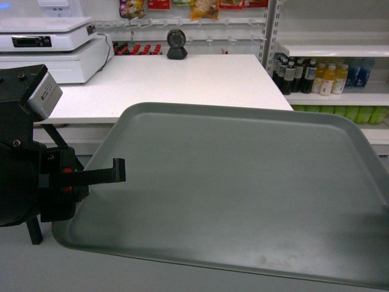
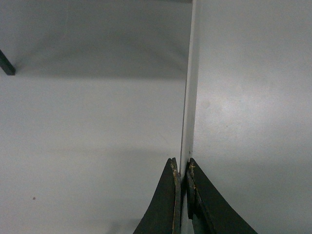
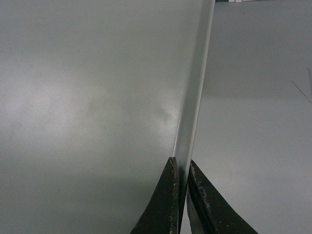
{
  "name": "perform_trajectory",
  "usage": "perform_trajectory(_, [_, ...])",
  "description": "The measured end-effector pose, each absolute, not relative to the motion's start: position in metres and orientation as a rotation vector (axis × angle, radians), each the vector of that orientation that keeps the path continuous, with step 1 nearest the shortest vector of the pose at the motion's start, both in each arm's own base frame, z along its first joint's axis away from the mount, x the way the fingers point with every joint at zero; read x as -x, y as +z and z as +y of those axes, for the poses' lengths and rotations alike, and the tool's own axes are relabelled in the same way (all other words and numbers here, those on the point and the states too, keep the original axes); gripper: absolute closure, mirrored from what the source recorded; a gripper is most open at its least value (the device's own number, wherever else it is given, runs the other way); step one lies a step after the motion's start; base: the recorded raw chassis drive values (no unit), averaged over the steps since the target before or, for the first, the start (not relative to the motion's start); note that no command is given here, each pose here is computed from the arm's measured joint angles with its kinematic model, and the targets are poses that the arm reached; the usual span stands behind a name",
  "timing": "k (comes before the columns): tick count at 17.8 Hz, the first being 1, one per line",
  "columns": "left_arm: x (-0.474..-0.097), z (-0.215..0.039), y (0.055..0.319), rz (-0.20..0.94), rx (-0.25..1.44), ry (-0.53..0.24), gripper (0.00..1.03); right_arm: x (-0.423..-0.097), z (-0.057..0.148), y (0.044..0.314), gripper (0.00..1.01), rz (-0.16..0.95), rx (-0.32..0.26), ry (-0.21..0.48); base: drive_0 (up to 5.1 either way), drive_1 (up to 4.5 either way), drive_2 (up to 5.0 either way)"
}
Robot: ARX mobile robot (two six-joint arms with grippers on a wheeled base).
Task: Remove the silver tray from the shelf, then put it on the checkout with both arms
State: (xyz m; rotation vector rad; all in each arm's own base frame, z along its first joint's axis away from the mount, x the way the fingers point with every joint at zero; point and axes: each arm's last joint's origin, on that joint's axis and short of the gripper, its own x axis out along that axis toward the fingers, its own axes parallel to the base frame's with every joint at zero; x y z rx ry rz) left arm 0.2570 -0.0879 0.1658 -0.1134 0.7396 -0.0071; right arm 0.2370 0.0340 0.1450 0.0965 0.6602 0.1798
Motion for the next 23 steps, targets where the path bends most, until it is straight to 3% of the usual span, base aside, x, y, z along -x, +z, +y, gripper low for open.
perform_trajectory(8, [-0.2568, -0.0863, 0.1665, 0.741, 0.115, -0.002, 1.00, -0.2368, 0.0354, 0.1451, 0.98, 0.660, -0.097, 0.185, -5.0, 2.43, 2.4])
perform_trajectory(23, [-0.2572, -0.0866, 0.1663, 0.739, 0.115, -0.003, 1.00, -0.2369, 0.0352, 0.1456, 0.98, 0.656, -0.097, 0.184, -0.5, 3.85, -4.8])
